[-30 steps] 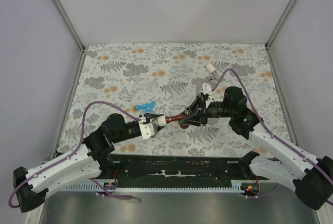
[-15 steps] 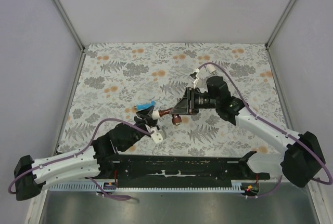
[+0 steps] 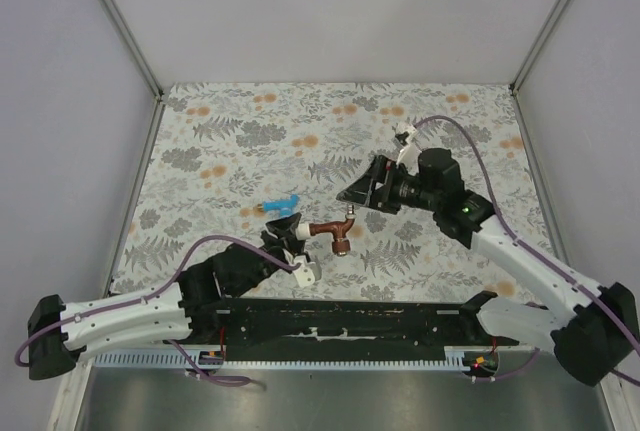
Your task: Install the water faucets
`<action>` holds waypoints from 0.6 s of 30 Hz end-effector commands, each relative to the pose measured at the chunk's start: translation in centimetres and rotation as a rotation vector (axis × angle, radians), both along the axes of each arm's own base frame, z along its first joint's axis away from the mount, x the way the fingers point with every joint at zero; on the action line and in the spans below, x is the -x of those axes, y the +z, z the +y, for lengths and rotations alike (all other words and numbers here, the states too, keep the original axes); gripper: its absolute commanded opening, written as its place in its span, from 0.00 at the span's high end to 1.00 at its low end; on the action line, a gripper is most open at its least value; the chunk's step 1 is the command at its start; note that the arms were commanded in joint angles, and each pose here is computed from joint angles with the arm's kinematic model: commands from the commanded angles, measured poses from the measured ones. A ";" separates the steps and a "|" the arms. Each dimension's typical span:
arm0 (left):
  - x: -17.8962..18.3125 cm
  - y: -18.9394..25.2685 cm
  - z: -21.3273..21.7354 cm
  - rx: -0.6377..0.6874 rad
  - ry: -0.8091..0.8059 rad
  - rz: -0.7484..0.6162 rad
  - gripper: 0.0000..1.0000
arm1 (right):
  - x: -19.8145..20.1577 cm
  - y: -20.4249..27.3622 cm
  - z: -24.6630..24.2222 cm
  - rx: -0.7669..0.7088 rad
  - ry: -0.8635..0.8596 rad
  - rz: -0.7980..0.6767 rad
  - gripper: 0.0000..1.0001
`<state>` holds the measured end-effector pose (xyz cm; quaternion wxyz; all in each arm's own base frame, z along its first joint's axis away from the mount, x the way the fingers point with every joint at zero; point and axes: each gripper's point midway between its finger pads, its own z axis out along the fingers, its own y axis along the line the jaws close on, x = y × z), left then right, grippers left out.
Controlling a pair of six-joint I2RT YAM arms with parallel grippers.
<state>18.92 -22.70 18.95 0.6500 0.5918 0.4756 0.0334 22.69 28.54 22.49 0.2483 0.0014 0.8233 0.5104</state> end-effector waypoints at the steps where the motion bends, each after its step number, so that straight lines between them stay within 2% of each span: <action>1: 0.8 3.9 -1.6 0.165 -0.072 0.098 0.98 | -1.1 4.5 -3.9 0.160 -0.055 -0.446 0.02; 5: 1.5 4.2 -2.5 0.219 -0.146 0.250 0.98 | 0.5 5.4 -6.3 0.303 0.042 -0.775 0.02; 10: 2.8 4.2 -3.8 0.219 -0.272 0.458 0.98 | 3.8 6.1 -7.4 0.355 0.212 -1.133 0.02; 15: 4.4 4.1 -4.9 0.207 -0.377 0.618 0.98 | 5.8 6.3 -8.3 0.412 0.322 -1.351 0.02; 18: 5.5 4.2 -5.5 0.196 -0.442 0.689 0.98 | 6.9 6.3 -8.3 0.412 0.386 -1.393 0.02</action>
